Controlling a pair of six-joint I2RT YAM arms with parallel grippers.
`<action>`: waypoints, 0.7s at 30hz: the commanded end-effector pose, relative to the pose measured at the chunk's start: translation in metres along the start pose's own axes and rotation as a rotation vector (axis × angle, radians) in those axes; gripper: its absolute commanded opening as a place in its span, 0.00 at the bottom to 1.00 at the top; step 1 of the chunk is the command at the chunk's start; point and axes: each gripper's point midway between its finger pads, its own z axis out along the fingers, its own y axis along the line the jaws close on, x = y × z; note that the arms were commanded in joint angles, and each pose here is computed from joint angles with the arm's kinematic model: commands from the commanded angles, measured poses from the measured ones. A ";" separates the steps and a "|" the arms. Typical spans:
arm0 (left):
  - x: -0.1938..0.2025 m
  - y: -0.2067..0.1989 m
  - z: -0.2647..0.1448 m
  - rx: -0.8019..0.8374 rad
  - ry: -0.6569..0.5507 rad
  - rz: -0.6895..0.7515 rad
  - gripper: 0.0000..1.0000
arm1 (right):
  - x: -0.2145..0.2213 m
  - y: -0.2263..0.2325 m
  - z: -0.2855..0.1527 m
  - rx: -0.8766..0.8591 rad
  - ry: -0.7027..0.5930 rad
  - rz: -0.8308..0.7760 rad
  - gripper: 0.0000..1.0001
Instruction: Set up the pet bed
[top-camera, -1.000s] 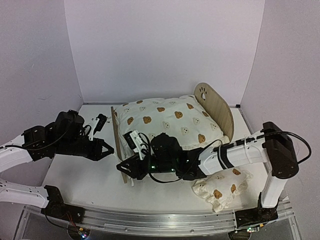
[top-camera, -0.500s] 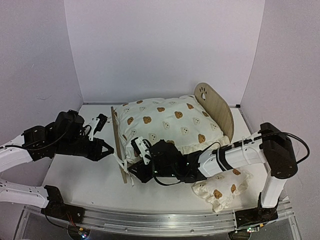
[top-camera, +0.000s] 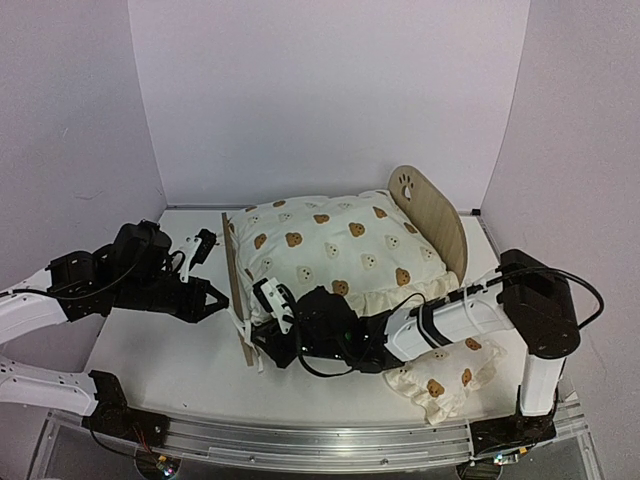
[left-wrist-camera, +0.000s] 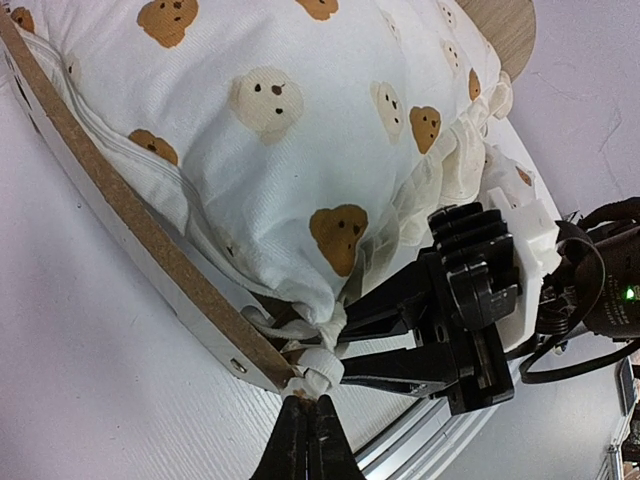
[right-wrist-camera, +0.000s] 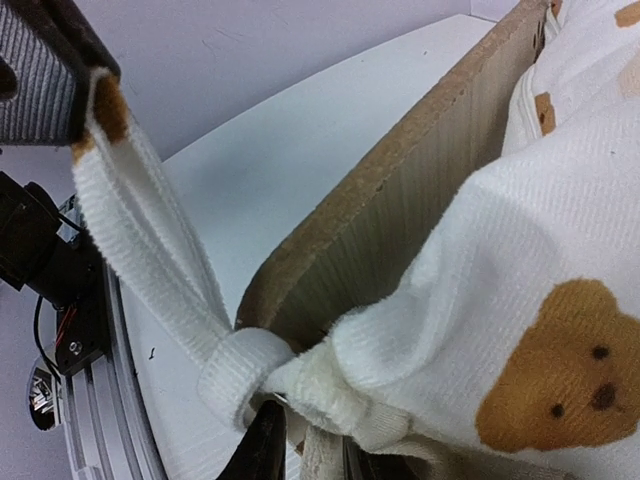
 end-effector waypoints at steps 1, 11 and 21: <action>-0.020 -0.010 -0.010 0.032 -0.067 0.018 0.00 | -0.034 0.009 -0.004 -0.041 -0.163 -0.045 0.22; -0.016 -0.007 -0.010 0.025 -0.061 0.012 0.00 | -0.039 0.013 0.000 -0.062 -0.215 -0.108 0.23; -0.008 0.000 -0.008 -0.008 -0.035 -0.006 0.00 | -0.035 0.009 0.009 -0.044 -0.212 -0.133 0.33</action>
